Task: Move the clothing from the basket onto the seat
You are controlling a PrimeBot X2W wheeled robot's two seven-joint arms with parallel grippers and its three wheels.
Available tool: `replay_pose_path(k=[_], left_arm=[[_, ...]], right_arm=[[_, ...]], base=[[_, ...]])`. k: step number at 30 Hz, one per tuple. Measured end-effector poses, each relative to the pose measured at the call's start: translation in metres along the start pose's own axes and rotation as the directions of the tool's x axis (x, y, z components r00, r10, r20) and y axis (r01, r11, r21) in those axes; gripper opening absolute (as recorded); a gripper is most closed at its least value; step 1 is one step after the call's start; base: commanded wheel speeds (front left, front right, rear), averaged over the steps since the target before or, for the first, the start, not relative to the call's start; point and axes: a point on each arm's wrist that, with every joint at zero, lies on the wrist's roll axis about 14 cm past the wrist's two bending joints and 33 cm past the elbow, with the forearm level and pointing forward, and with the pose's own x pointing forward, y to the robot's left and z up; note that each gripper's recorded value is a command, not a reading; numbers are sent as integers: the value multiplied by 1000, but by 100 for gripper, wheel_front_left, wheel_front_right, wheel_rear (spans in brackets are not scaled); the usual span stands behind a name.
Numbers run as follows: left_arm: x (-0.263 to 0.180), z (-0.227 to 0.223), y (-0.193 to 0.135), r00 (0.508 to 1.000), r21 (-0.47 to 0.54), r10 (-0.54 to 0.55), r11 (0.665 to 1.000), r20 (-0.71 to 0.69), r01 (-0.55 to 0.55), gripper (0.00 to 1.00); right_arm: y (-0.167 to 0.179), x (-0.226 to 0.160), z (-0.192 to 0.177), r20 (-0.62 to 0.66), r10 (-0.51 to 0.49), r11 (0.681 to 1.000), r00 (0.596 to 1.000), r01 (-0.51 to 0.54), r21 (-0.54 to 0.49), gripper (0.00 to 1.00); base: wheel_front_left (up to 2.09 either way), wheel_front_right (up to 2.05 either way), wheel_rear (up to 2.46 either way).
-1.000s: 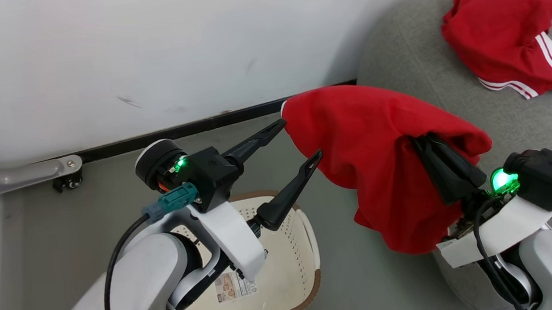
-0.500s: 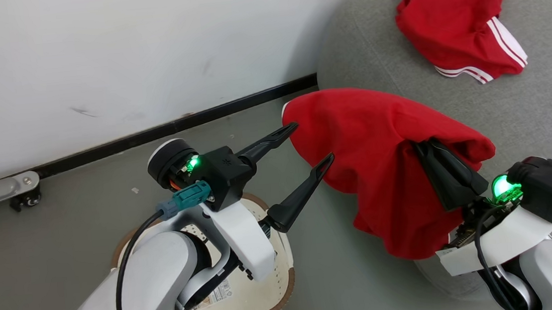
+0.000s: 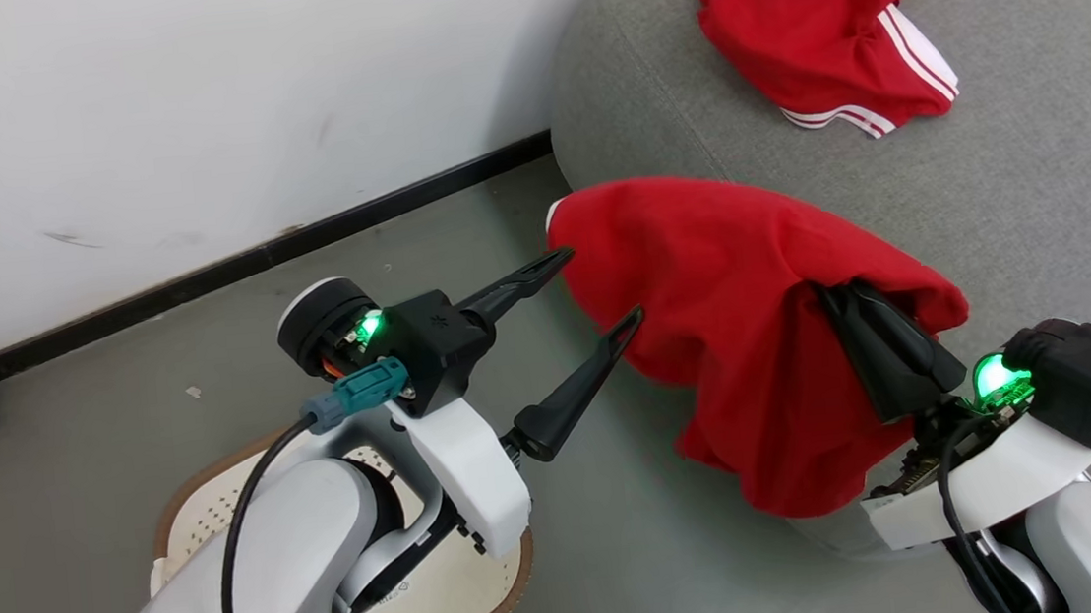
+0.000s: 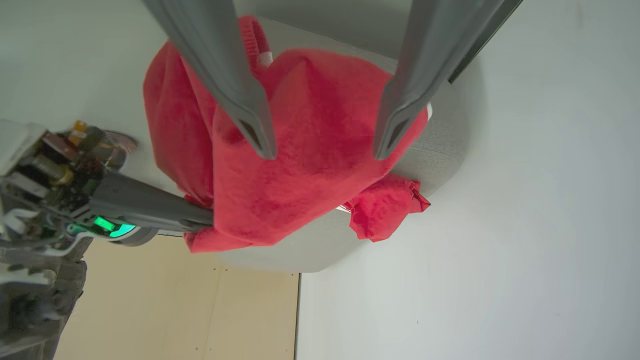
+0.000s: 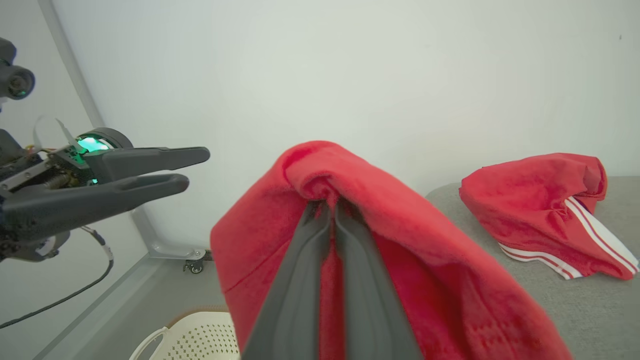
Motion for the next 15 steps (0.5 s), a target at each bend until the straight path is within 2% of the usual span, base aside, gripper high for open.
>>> replay_pose_path(k=[4,10,15], left_arm=[[2,-7,2,1000,-5,-12,1000,-17,12,100],[8,-15,3,999,-35,-28,999,-26,27,100],[9,-20,5,999,-56,-36,998,-29,34,100]], right_arm=[[-17,-4,-4,-20,-52,998,998,51,-35,0],[-64,-14,-13,-52,-199,975,979,192,-115,0],[-85,0,-2,-6,-242,959,970,238,-154,0]], base=[[0,0,0],[0,0,0],[0,0,0]])
